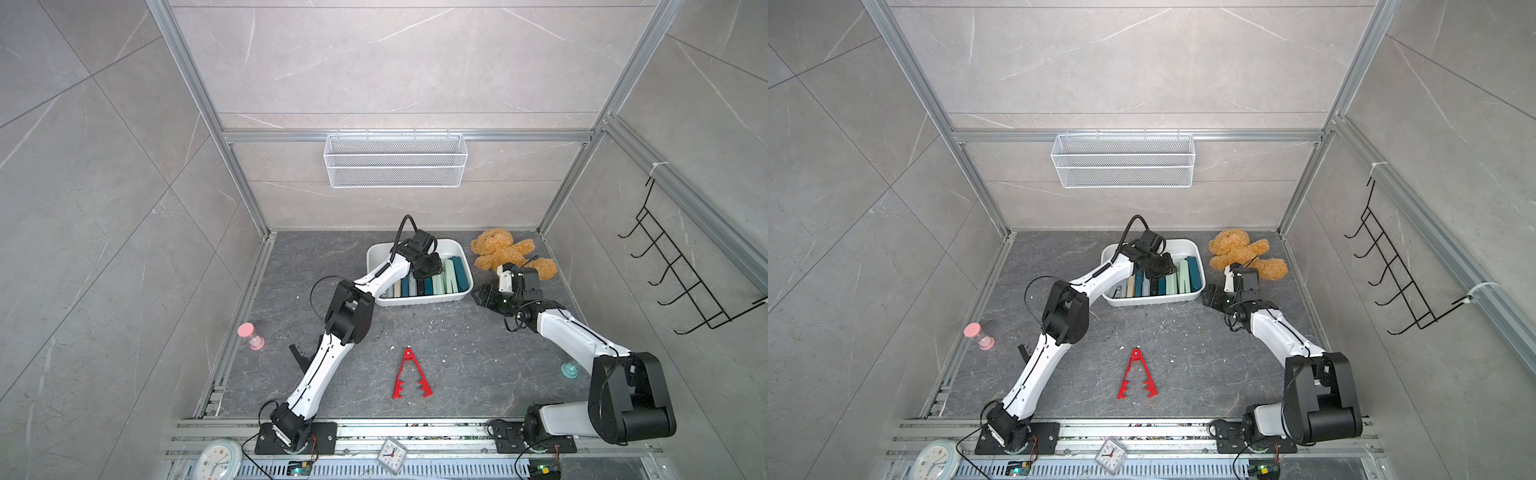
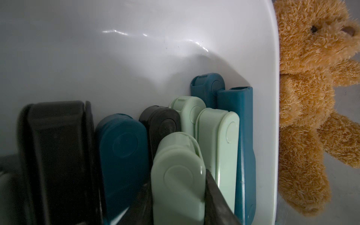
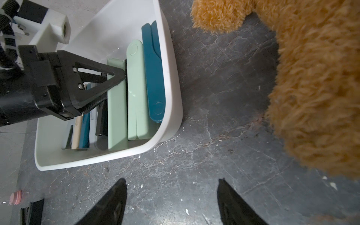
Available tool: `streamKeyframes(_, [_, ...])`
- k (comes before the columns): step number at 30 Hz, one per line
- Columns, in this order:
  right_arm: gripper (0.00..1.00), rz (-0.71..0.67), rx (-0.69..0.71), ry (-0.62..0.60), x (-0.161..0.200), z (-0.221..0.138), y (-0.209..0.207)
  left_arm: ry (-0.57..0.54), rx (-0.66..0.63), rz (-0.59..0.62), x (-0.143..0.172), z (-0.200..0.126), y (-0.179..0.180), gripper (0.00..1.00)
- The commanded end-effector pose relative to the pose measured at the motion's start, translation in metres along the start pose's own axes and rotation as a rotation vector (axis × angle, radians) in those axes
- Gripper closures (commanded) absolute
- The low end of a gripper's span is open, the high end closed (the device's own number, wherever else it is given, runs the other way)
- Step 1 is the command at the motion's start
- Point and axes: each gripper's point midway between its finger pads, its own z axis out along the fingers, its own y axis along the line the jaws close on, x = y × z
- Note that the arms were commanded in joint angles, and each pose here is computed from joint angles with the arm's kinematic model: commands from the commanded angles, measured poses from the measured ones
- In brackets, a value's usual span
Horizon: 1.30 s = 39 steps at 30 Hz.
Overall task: Put the pruning pliers into the storage box
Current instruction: Place the pruning pliers in the storage box.
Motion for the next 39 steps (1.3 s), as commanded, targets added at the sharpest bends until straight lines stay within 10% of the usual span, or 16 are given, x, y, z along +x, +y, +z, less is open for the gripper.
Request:
streamKeyframes(1, [0.26,0.016,-0.017,-0.006,0.001,0.0,0.001,-0.019,0.061,0.008,-0.008,-0.007,-0.022,0.77])
streamKeyframes(10, [0.26,0.008,-0.019,0.016,0.007,0.001,-0.001,-0.027,0.065,0.017,-0.01,-0.015,-0.027,0.48])
streamKeyframes(17, [0.27,-0.013,-0.045,0.04,0.014,0.001,0.002,-0.05,0.057,0.051,-0.014,-0.027,-0.032,0.45])
streamKeyframes(39, [0.28,0.004,-0.056,0.058,0.016,0.006,0.003,-0.086,0.078,0.08,-0.024,-0.063,-0.048,0.81])
